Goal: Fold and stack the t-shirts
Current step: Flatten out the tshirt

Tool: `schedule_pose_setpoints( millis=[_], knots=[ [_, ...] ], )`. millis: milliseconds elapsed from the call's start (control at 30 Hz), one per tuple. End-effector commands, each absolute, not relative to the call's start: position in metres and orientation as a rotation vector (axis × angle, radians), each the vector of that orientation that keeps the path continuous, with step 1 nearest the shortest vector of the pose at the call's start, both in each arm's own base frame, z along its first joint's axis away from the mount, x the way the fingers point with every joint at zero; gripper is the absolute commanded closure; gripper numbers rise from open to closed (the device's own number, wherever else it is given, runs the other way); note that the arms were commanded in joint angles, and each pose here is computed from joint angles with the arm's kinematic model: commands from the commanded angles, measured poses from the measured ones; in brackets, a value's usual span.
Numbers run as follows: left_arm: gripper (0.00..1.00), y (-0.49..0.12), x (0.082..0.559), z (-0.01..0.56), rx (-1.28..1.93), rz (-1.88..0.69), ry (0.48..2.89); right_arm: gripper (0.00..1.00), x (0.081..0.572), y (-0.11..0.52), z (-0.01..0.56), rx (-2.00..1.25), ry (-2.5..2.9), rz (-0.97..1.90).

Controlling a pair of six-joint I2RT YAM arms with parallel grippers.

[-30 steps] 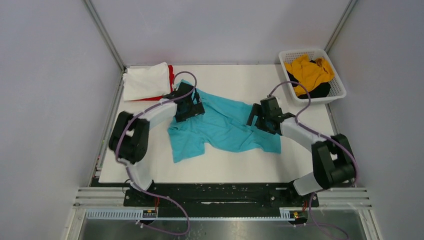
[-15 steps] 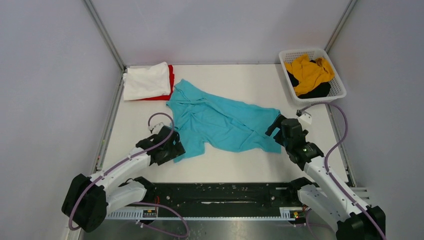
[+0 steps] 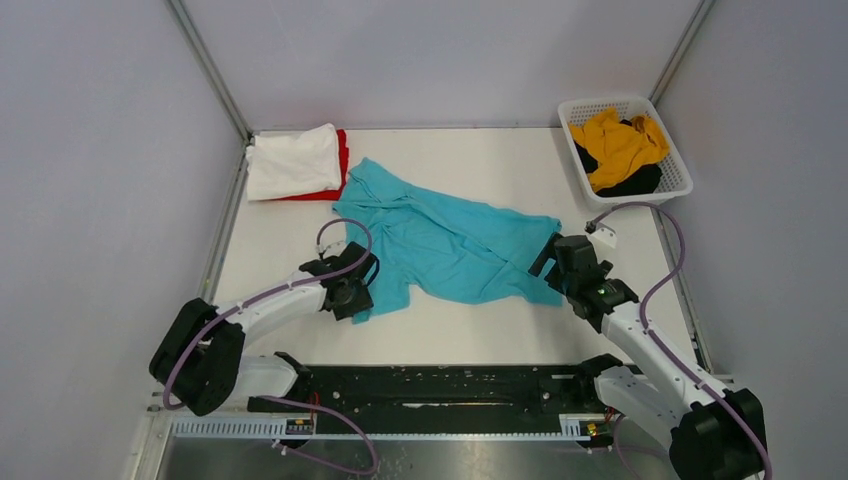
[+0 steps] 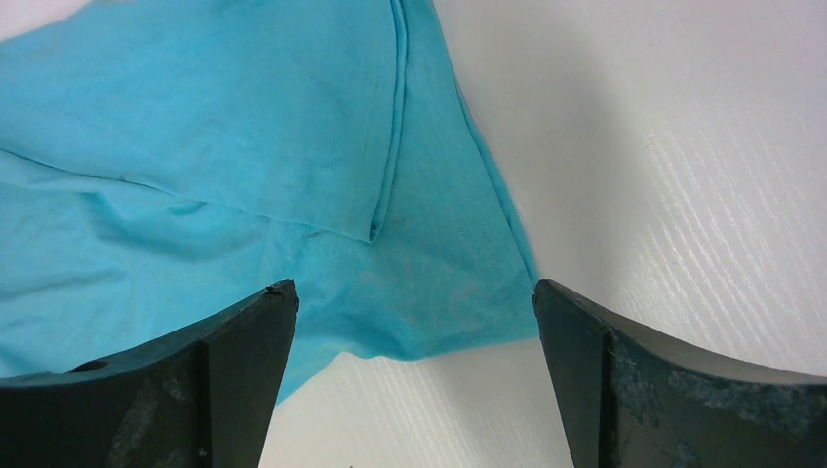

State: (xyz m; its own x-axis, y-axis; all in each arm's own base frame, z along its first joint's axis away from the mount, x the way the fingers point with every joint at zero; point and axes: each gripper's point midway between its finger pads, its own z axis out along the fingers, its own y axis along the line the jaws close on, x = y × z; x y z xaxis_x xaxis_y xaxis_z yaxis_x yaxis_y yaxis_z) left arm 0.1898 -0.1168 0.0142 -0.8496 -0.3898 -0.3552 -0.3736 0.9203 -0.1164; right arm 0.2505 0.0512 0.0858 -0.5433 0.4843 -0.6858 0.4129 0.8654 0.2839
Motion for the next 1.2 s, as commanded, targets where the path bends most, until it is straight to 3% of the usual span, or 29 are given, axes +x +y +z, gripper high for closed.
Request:
schedule_pose_setpoints(
  millis=[0, 133, 533, 633, 767, 867, 1067, 1167],
  knots=[
    [0.66, -0.133, 0.186, 0.0, -0.538, -0.076, 2.761, 0.0, 0.258, 0.044, 0.094, 0.66, 2.191, 0.053],
    [1.0, -0.139, 0.188, -0.002, -0.498, -0.068, 2.769, 0.0, 0.256, 0.039, 0.089, 0.678, 2.208, 0.009],
    [1.0, -0.122, 0.199, 0.036, -0.446, -0.065, 2.578, 0.01, 0.221, 0.024, 0.057, 0.781, 2.397, -0.106],
    [1.0, -0.119, 0.197, 0.038, -0.456, -0.075, 2.563, 0.05, 0.21, 0.019, 0.047, 0.777, 2.463, -0.171],
    [1.0, -0.119, 0.199, 0.042, -0.465, -0.096, 2.539, 0.2, 0.215, 0.033, 0.032, 0.768, 2.52, -0.103],
    [1.0, -0.117, 0.199, 0.045, -0.468, -0.101, 2.522, 0.42, 0.216, 0.045, 0.017, 0.751, 2.592, -0.057],
    [1.0, -0.113, 0.201, 0.055, -0.484, -0.108, 2.481, 0.51, 0.213, 0.053, 0.006, 0.736, 2.663, -0.034],
    [1.0, -0.113, 0.203, 0.06, -0.49, -0.12, 2.46, 0.62, 0.216, 0.052, 0.006, 0.727, 2.649, -0.035]
  ],
)
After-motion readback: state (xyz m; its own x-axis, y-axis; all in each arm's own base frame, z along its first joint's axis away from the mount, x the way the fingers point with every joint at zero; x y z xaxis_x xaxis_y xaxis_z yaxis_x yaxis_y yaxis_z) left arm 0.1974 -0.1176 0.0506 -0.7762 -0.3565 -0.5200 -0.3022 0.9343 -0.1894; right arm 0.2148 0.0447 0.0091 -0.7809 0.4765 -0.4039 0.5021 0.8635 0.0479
